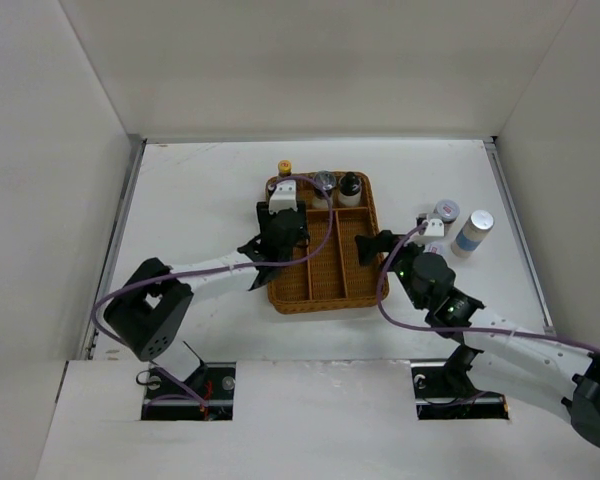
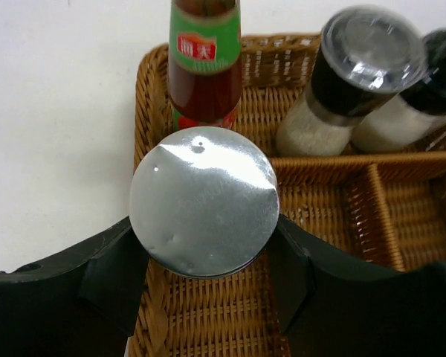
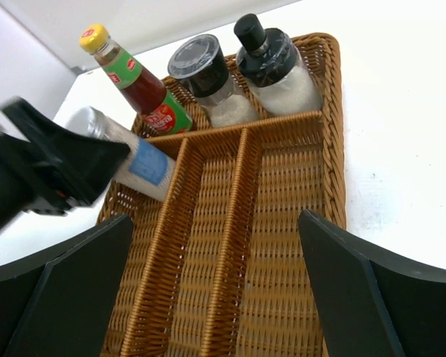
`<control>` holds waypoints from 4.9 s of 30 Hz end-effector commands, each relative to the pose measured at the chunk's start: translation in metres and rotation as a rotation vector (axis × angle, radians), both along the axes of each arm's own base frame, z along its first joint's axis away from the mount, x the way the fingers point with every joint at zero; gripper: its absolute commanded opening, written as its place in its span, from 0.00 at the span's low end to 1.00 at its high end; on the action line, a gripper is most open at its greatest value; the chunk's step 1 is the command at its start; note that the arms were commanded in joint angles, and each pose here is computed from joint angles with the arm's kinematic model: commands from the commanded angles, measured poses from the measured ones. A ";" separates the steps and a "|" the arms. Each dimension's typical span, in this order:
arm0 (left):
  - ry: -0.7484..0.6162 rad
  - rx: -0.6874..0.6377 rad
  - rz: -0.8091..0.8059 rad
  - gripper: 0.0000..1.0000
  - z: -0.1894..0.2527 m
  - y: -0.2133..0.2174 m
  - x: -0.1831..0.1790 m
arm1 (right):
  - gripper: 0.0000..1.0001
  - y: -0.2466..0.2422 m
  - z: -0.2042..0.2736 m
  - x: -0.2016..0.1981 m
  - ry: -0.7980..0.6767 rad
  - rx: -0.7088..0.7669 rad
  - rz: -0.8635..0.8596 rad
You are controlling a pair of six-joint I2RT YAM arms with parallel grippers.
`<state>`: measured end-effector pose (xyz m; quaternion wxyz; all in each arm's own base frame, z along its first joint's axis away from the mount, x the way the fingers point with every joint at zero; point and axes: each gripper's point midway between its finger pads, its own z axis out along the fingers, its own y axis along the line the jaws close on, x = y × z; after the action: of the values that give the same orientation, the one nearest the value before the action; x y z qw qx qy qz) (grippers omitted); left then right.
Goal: Organize the condiment bottles
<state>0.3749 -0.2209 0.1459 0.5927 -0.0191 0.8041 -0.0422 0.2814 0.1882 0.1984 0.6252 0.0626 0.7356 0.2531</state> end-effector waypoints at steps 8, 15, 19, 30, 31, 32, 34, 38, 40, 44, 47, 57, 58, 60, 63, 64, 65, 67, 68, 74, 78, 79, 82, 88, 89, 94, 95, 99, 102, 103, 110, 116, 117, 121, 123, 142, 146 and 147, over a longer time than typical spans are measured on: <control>-0.112 -0.072 0.047 0.69 0.022 0.001 0.005 | 1.00 -0.022 0.015 0.009 -0.020 -0.025 -0.123; -0.205 -0.188 0.008 0.93 0.069 0.015 -0.030 | 0.80 -0.087 0.018 0.004 0.038 -0.139 -0.374; -0.289 -0.295 0.006 0.95 0.088 0.036 -0.055 | 0.49 -0.124 0.015 -0.001 0.096 -0.209 -0.512; -0.302 -0.489 0.116 0.94 0.041 0.091 -0.075 | 1.00 -0.166 -0.030 0.006 0.353 -0.281 -0.607; -0.301 -0.503 0.121 0.94 0.039 0.094 -0.076 | 1.00 -0.169 -0.036 0.007 0.372 -0.281 -0.614; -0.302 -0.510 0.122 0.94 0.038 0.095 -0.077 | 1.00 -0.170 -0.040 0.008 0.387 -0.278 -0.613; -0.299 -0.512 0.129 0.94 0.035 0.098 -0.077 | 1.00 -0.161 -0.053 0.014 0.432 -0.269 -0.561; -0.280 -0.506 0.127 0.94 0.028 0.096 -0.076 | 1.00 -0.155 -0.064 0.028 0.445 -0.265 -0.541; -0.268 -0.498 0.123 0.94 0.023 0.093 -0.074 | 1.00 -0.158 -0.071 0.035 0.463 -0.274 -0.548; -0.248 -0.498 0.109 0.94 0.017 0.088 -0.072 | 1.00 -0.157 -0.083 0.049 0.479 -0.257 -0.538; -0.243 -0.494 0.113 0.94 0.014 0.088 -0.071 | 0.90 -0.158 -0.092 0.055 0.495 -0.259 -0.538; -0.243 -0.498 0.112 0.94 0.015 0.090 -0.068 | 0.53 -0.142 0.027 0.050 0.197 -0.307 -0.569; -0.243 -0.498 0.113 0.94 0.015 0.090 -0.068 | 0.53 -0.131 0.036 0.051 0.173 -0.294 -0.543; -0.244 -0.498 0.121 0.94 0.015 0.092 -0.067 | 0.53 -0.092 0.051 0.057 0.131 -0.267 -0.443; -0.252 -0.502 0.136 0.94 0.016 0.100 -0.068 | 0.53 -0.025 0.058 0.071 0.098 -0.255 -0.272; -0.260 -0.507 0.142 0.94 0.017 0.103 -0.068 | 0.53 -0.003 0.059 0.076 0.087 -0.247 -0.220; -0.268 -0.512 0.152 0.94 0.019 0.106 -0.069 | 0.53 0.018 0.061 0.081 0.078 -0.229 -0.168; -0.276 -0.518 0.167 0.94 0.019 0.113 -0.069 | 0.53 0.053 0.066 0.089 0.062 -0.200 -0.086; -0.278 -0.522 0.175 0.94 0.018 0.116 -0.068 | 0.53 0.068 0.063 0.093 0.065 -0.199 -0.054; -0.257 -0.528 0.181 0.94 0.012 0.119 -0.066 | 0.53 0.117 0.037 0.117 0.085 -0.212 0.030; -0.252 -0.531 0.163 0.94 0.012 0.117 -0.065 | 0.53 0.132 0.015 0.131 0.093 -0.241 0.052; -0.252 -0.532 0.163 0.94 0.012 0.117 -0.065 | 0.53 0.132 0.009 0.136 0.096 -0.249 0.040; -0.247 -0.526 0.172 0.94 0.010 0.120 -0.063 | 0.55 0.135 -0.009 0.146 0.117 -0.268 0.039; -0.248 -0.529 0.169 0.93 0.011 0.120 -0.062 | 0.72 0.133 -0.032 0.152 0.149 -0.320 0.011; -0.246 -0.529 0.168 0.93 0.010 0.120 -0.063 | 0.78 0.131 -0.028 0.151 0.142 -0.321 0.007; -0.248 -0.535 0.168 0.93 0.011 0.120 -0.063 | 0.93 0.095 0.021 0.137 0.108 -0.299 -0.043; -0.245 -0.535 0.167 0.93 0.011 0.119 -0.062 | 0.94 0.084 0.030 0.131 0.099 -0.289 -0.053; -0.248 -0.546 0.156 0.93 0.013 0.117 -0.064 | 0.94 0.017 0.047 0.108 0.085 -0.263 -0.174; -0.235 -0.548 0.158 0.93 0.009 0.115 -0.063 | 0.95 -0.067 0.050 0.092 0.081 -0.262 -0.410; -0.231 -0.553 0.148 0.93 0.009 0.112 -0.064 | 0.98 -0.099 0.052 0.087 0.078 -0.264 -0.510; -0.197 -0.560 0.099 0.92 0.001 0.092 -0.064 | 1.00 -0.257 0.060 0.061 0.147 -0.405 -1.020; -0.207 -0.576 0.077 0.93 0.006 0.088 -0.069 | 1.00 -0.282 0.028 0.073 0.269 -0.405 -0.989; -0.205 -0.575 0.076 0.93 0.006 0.087 -0.069 | 1.00 -0.281 0.023 0.073 0.286 -0.390 -0.982; -0.197 -0.573 0.075 0.93 0.004 0.085 -0.069 | 1.00 -0.286 0.002 0.082 0.340 -0.351 -0.953; -0.195 -0.575 0.071 0.93 0.004 0.084 -0.069 | 1.00 -0.282 -0.008 0.090 0.358 -0.328 -0.915; -0.194 -0.573 0.077 0.93 0.003 0.086 -0.066 | 0.55 -0.253 0.057 0.056 0.126 -0.239 -0.927; -0.202 -0.576 0.084 0.93 0.004 0.089 -0.067 | 0.55 -0.209 0.081 0.058 0.079 -0.240 -0.802; -0.204 -0.576 0.086 0.93 0.005 0.089 -0.067 | 0.55 -0.195 0.089 0.061 0.062 -0.226 -0.758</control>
<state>0.3035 -0.1311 0.1284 0.6240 -0.2026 0.7216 -0.2210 0.3354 -0.0262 0.2414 0.6132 0.2718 0.7332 -0.1124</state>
